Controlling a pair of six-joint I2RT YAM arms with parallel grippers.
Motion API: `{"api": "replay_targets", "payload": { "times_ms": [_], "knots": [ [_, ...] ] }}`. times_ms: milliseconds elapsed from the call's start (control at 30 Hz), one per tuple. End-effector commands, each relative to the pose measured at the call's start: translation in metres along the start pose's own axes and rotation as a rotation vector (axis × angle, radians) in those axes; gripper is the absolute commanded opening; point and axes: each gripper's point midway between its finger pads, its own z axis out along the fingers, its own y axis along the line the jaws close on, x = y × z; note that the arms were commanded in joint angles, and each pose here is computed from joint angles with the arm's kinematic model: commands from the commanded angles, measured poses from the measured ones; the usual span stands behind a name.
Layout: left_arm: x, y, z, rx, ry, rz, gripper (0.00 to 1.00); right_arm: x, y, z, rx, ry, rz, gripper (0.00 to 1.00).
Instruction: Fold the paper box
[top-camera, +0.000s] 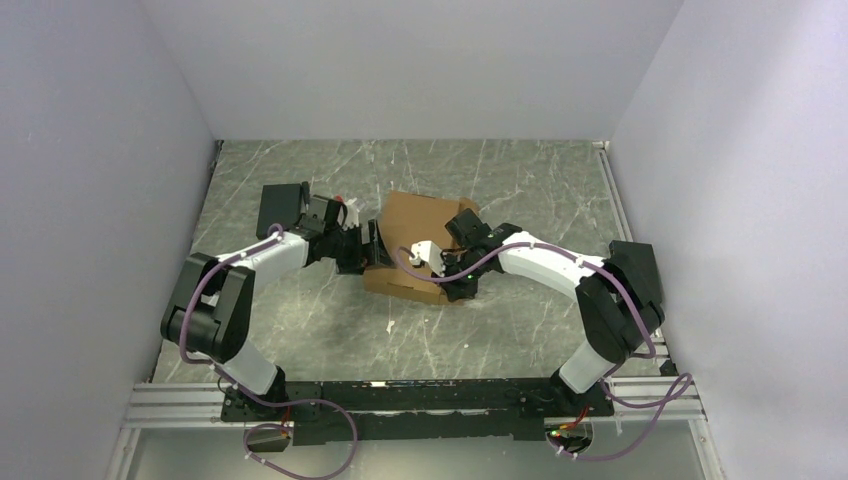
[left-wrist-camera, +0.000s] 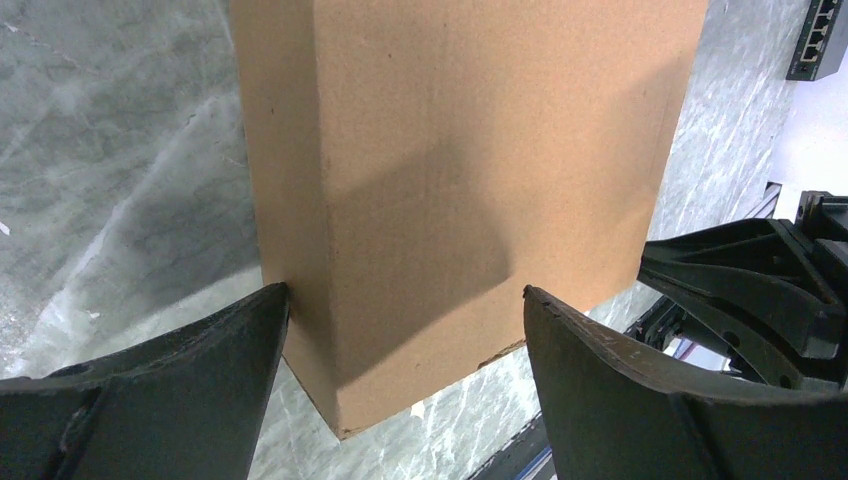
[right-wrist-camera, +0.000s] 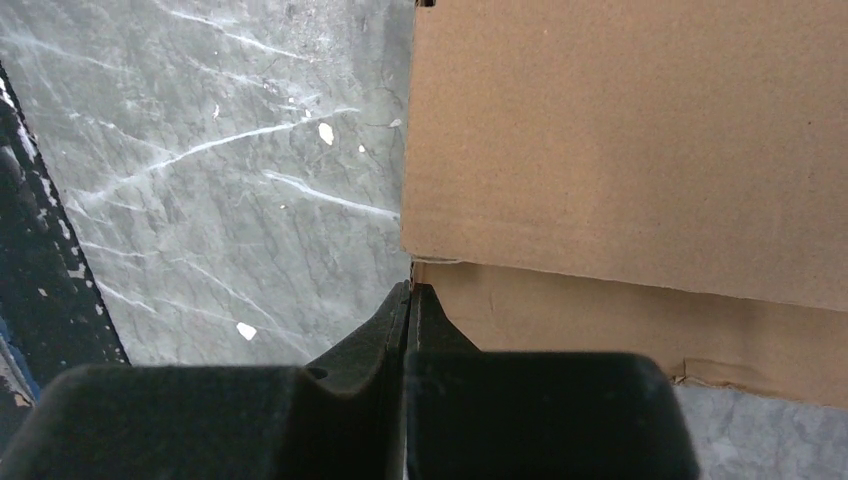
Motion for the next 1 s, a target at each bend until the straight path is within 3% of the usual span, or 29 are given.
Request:
{"api": "replay_targets", "payload": {
  "times_ms": [0, 400, 667, 967],
  "knots": [
    [-0.001, -0.024, 0.006, 0.081, 0.023, 0.036, 0.90, -0.042, -0.017, 0.002, 0.059, -0.124, -0.013, 0.00],
    [0.001, -0.022, 0.006, 0.068, 0.024, 0.032, 0.91, -0.045, -0.017, 0.009, 0.072, -0.126, -0.003, 0.01],
    [0.000, -0.020, 0.005, 0.051, 0.023, 0.037, 0.91, -0.042, -0.009, -0.004, 0.038, -0.115, -0.072, 0.18],
    [-0.001, -0.020, 0.004, 0.044, 0.024, 0.040, 0.92, -0.045, -0.004, -0.024, 0.002, -0.154, -0.104, 0.29]
  ]
}}
